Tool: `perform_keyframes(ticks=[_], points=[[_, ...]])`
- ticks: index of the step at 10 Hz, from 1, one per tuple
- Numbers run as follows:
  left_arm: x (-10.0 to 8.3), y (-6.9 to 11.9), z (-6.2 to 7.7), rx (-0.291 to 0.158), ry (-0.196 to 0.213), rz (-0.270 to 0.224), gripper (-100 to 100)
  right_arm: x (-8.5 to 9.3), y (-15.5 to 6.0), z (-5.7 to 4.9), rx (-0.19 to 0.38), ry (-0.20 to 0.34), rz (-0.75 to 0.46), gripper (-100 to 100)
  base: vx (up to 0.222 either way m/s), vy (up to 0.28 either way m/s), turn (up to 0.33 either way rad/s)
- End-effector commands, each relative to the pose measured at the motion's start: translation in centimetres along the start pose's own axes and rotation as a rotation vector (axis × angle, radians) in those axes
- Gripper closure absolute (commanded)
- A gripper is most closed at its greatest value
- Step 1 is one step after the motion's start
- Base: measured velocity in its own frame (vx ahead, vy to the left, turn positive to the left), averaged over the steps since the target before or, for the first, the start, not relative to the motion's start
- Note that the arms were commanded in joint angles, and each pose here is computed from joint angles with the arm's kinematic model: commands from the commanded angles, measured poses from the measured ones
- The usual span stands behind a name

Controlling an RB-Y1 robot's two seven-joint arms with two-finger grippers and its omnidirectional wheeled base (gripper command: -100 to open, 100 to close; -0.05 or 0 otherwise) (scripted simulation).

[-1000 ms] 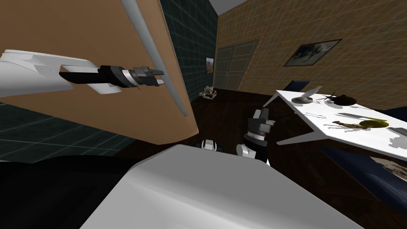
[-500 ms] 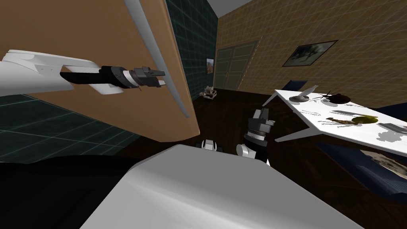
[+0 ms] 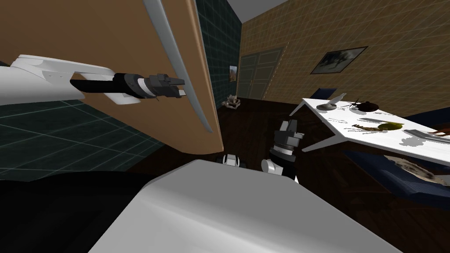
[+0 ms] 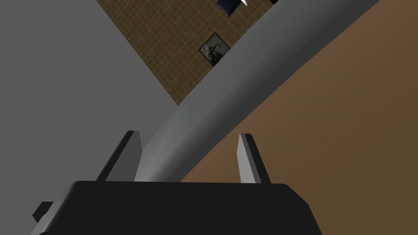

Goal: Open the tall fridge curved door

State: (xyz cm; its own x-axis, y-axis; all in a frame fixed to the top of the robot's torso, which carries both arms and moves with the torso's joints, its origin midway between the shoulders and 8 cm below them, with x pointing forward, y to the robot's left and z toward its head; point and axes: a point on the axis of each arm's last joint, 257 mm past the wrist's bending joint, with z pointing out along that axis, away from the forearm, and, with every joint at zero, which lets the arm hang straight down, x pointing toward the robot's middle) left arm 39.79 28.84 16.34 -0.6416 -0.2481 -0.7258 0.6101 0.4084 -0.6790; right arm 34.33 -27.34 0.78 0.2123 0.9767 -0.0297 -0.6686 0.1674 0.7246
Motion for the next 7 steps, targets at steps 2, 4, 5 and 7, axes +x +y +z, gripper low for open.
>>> perform_keyframes(ticks=[2, 4, 5, 7], points=[[1.9, -2.8, 0.8, 0.079, 0.066, 0.009, 100, 0.0, 0.0, 0.0, 0.0, 0.0, 0.0, 0, -0.167, 0.087, 0.018], [0.5, -4.4, 1.1, 0.066, 0.067, 0.012, -100, 0.0, 0.0, 0.0, 0.0, 0.0, 0.0, 0, -0.016, 0.032, 0.063], [0.3, -5.0, 1.3, 0.069, 0.07, 0.012, -100, 0.0, 0.0, 0.0, 0.0, 0.0, 0.0, 0, 0.078, 0.002, 0.064], [-0.4, -6.9, 1.7, 0.075, 0.079, 0.015, -100, 0.0, 0.0, 0.0, 0.0, 0.0, 0.0, 0, 0.069, 0.002, 0.048]])
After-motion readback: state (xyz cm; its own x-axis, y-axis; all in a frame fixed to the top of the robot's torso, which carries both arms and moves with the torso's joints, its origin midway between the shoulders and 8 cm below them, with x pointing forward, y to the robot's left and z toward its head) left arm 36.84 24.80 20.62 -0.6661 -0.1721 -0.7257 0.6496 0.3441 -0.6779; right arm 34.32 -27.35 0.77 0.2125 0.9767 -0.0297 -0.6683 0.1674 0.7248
